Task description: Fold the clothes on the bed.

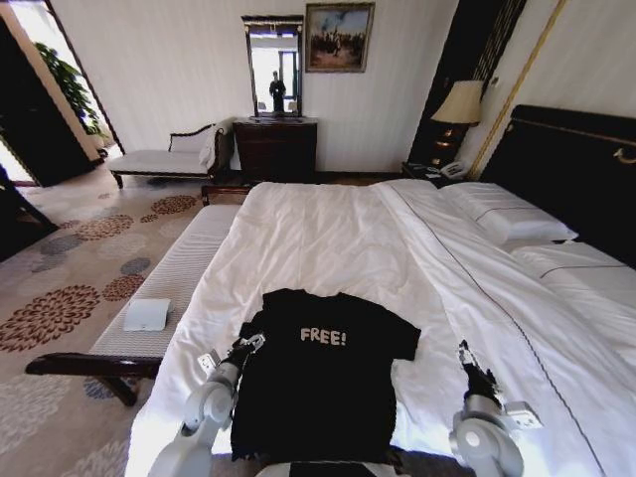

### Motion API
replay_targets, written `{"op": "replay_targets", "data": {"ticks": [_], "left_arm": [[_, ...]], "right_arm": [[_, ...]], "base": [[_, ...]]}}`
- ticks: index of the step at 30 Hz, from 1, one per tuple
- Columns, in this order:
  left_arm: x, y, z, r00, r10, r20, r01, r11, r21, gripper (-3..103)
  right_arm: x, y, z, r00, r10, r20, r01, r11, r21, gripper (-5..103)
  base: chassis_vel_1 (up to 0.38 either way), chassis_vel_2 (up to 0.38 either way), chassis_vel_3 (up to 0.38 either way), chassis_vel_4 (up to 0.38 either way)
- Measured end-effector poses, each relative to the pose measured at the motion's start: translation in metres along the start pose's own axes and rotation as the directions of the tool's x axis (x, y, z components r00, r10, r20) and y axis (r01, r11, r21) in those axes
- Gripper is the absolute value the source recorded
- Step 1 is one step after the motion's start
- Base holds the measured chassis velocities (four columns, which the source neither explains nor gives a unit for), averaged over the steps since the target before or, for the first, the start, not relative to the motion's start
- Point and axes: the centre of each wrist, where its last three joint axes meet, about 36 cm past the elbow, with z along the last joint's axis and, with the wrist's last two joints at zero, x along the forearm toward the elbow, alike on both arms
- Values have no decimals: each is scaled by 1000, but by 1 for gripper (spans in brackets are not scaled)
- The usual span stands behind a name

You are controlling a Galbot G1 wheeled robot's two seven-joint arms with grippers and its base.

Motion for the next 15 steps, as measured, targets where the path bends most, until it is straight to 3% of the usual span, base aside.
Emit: {"op": "replay_targets", "data": {"ticks": [1,2,8,10,12,14,15], "left_arm": [[-3,-1,12,999,-6,51,15,983,-182,100],[-6,-4,18,998,-9,60,23,971,-238,100],[-16,-16,19,997,-40,68,56,965,-256,100],[-17,-21,-7,995,-54,81,70,977,-201,100],[-16,-22,-15,995,-63,75,75,981,-179,100],[-13,-22,-27,995,-81,58,89,985,-148,100],[-6,-20,-47,993,-114,20,115,986,-124,100]], "right_arm": [[-1,-1,2,1000,10,-3,-10,1000,0,100],[-1,-3,3,1000,16,-5,-16,1000,0,100],[-4,-7,4,999,41,-4,-41,999,1,100],[-6,-6,5,999,42,-8,-42,999,1,100],[-8,-5,6,999,38,-11,-38,999,0,100],[-10,-2,8,999,34,-17,-34,999,0,100],[-14,2,11,999,24,-30,-24,1000,2,100]], "base": [[0,0,0,0],[0,0,0,0],[0,0,0,0],[0,0,0,0],[0,0,0,0],[0,0,0,0],[0,0,0,0]]}}
